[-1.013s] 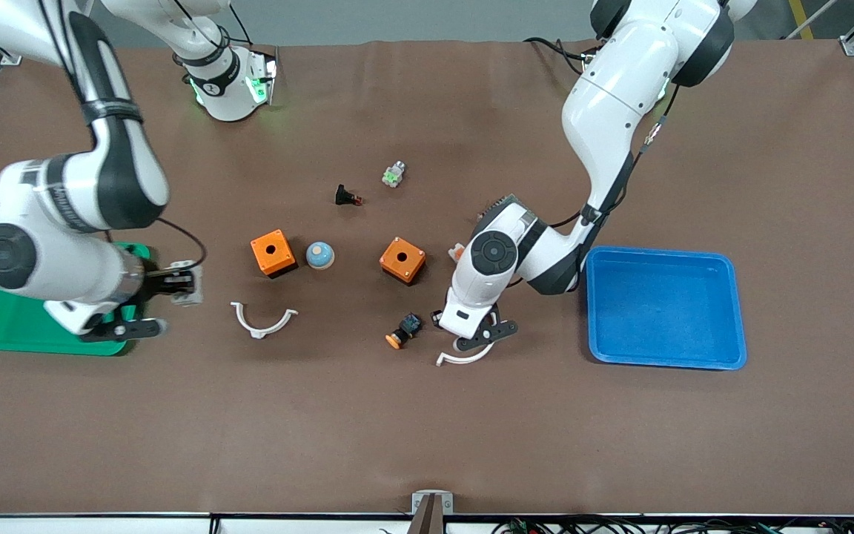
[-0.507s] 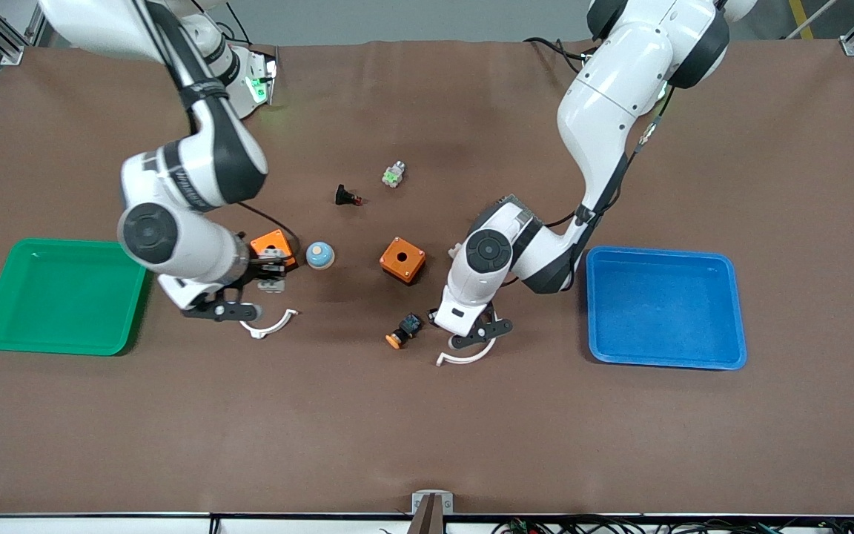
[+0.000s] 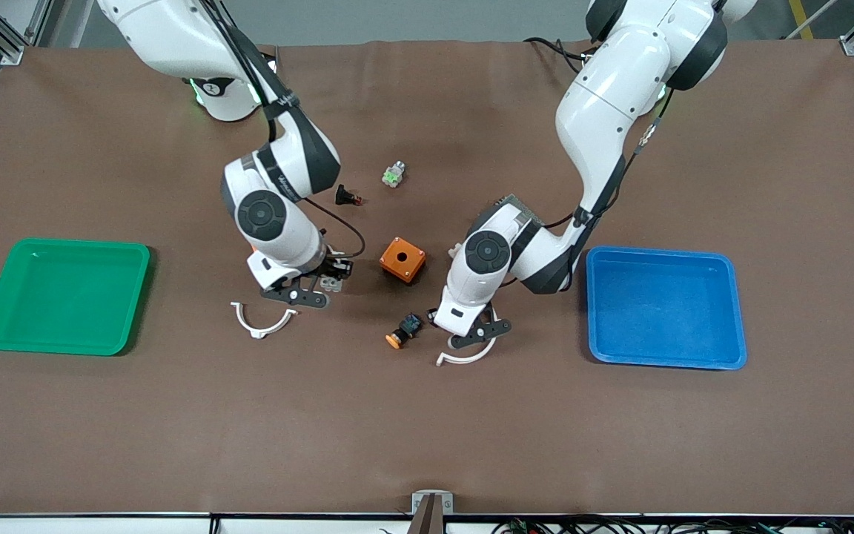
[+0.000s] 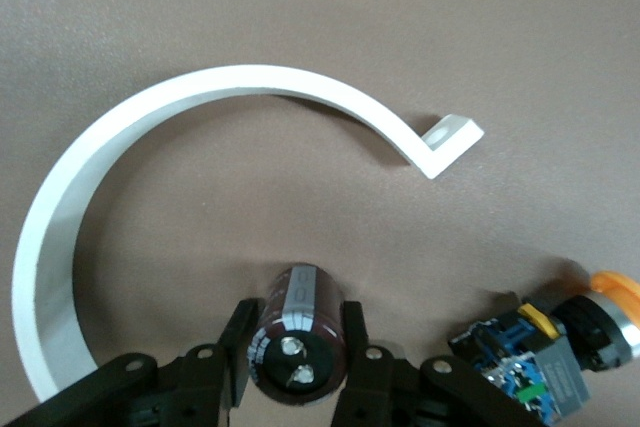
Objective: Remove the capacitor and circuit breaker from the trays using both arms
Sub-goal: 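Lower the breaker near the orange boxes while the left gripper lowers the capacitor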
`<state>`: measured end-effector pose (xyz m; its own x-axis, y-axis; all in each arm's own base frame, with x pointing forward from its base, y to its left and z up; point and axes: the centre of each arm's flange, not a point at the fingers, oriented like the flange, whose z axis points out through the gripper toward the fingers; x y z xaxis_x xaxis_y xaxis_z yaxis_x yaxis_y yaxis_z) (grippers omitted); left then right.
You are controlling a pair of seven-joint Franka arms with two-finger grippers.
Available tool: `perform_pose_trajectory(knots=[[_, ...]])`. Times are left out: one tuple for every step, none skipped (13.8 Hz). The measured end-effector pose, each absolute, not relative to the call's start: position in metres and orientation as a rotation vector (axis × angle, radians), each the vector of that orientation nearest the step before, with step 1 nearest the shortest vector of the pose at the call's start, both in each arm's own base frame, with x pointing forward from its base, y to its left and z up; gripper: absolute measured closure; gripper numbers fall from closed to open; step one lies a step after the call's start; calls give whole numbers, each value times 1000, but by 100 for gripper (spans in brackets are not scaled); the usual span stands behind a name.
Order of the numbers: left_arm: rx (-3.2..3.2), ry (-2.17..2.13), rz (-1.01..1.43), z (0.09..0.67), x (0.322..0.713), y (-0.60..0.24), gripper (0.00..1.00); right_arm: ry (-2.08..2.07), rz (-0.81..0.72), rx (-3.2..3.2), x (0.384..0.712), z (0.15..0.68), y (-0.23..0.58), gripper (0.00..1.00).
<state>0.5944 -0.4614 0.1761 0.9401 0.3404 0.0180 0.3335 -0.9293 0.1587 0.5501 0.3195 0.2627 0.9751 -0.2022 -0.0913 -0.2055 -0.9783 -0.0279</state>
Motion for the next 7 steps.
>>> perform_pose_trajectory(knots=[[2935,528,72,177,595,-462,52,326,136,-3085,549,255,323,60],[2931,537,76,178,596,-462,43,332,136,-3086,549,248,323,60],[2927,544,86,180,599,-460,34,343,132,-3086,551,242,320,60],[2922,550,102,185,604,-458,23,354,127,-3086,553,237,317,60],[2917,558,119,190,609,-455,14,362,126,-3087,555,233,314,60],[2911,567,133,195,614,-452,5,368,125,-3088,556,230,312,60],[2906,575,144,202,619,-448,0,372,126,-3090,557,228,311,60]])
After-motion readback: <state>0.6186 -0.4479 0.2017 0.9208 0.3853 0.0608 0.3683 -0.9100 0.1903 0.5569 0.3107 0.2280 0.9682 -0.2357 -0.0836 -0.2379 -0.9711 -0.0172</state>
